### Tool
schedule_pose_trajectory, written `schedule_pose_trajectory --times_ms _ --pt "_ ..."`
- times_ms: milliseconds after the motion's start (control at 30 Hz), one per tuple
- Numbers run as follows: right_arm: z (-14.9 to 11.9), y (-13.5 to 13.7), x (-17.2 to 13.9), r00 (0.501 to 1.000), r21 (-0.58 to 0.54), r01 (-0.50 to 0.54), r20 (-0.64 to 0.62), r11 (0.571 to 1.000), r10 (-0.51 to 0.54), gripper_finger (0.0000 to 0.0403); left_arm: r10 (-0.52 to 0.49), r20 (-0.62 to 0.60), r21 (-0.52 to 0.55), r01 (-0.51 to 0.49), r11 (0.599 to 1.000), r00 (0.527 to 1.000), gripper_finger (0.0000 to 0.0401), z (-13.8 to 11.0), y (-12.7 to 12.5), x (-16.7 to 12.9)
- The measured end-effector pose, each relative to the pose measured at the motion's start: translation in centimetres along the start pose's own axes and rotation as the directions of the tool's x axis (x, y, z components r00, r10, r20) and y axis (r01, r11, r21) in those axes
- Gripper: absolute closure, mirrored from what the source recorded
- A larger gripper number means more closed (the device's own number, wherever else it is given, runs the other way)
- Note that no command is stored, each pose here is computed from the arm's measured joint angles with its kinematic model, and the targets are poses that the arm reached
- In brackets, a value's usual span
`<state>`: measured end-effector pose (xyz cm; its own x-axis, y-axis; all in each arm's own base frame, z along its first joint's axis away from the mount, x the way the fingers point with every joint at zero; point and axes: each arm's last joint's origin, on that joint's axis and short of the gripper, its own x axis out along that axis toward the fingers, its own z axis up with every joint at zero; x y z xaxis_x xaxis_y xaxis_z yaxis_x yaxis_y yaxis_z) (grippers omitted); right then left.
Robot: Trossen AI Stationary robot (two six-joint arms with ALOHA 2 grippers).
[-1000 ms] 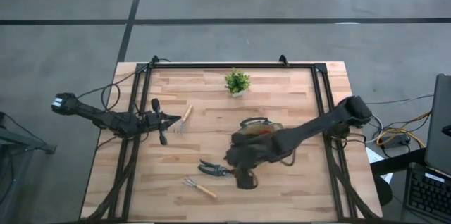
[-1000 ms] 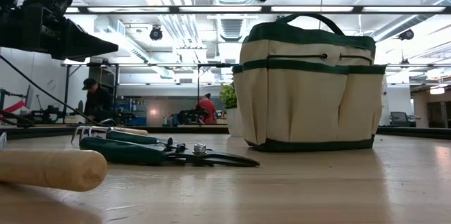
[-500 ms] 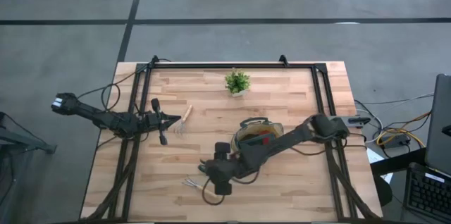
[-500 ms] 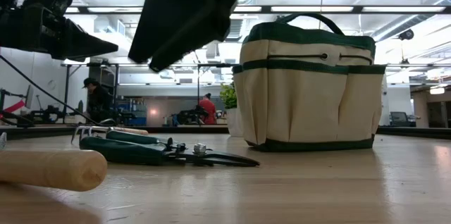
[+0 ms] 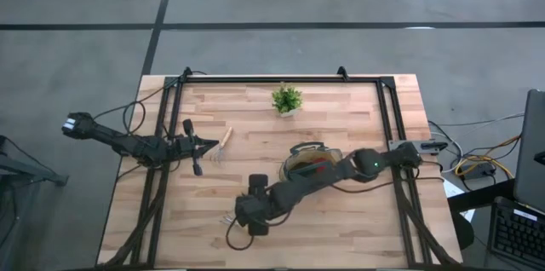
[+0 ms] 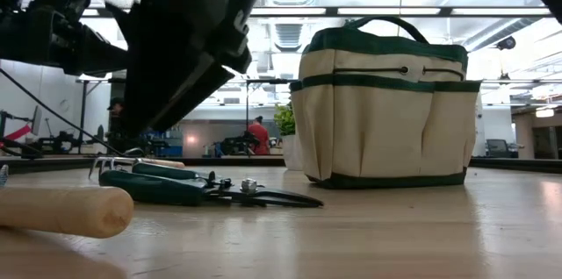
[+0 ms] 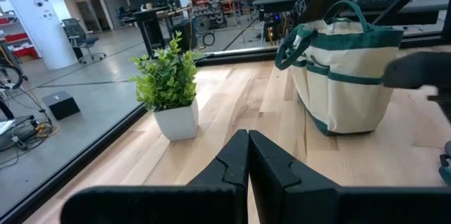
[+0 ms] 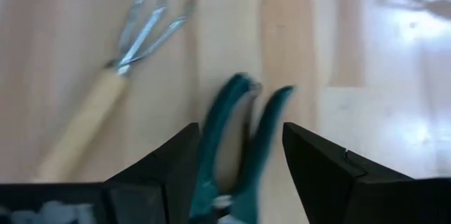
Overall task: Pick & Place Garden tools in Gardening bag
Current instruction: Put the shear scissors into the side pocket of the gardening bag
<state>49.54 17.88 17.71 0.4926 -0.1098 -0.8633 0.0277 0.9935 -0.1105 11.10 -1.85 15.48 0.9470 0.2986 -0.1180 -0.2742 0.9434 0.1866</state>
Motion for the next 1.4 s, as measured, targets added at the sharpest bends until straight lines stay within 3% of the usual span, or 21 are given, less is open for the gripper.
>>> schedule_pose_trajectory --times_ms 133,933,1233,1400 --pt "0.1 -0.9 0.5 0.996 0.004 0.084 0.015 0.996 -0.084 0.0227 -0.001 -0.003 0.002 0.001 1.000 1.000 0.0389 0.0 0.0 0.0" --pt "-1.2 -3.5 4.5 0.995 0.045 0.008 -0.101 0.999 -0.004 0.0283 -0.001 -0.005 0.004 0.001 1.000 1.000 0.0389 -0.1 0.0 0.0" --pt "-1.1 -3.4 4.5 0.995 0.014 -0.009 -0.096 1.000 0.010 0.0357 -0.001 -0.006 0.004 0.001 1.000 1.000 0.0389 -0.1 0.0 0.0" --pt "-1.0 -3.4 4.4 0.996 -0.005 -0.018 -0.087 1.000 0.017 0.0362 -0.001 -0.006 0.004 0.001 1.000 1.000 0.0389 -0.1 0.0 0.0"
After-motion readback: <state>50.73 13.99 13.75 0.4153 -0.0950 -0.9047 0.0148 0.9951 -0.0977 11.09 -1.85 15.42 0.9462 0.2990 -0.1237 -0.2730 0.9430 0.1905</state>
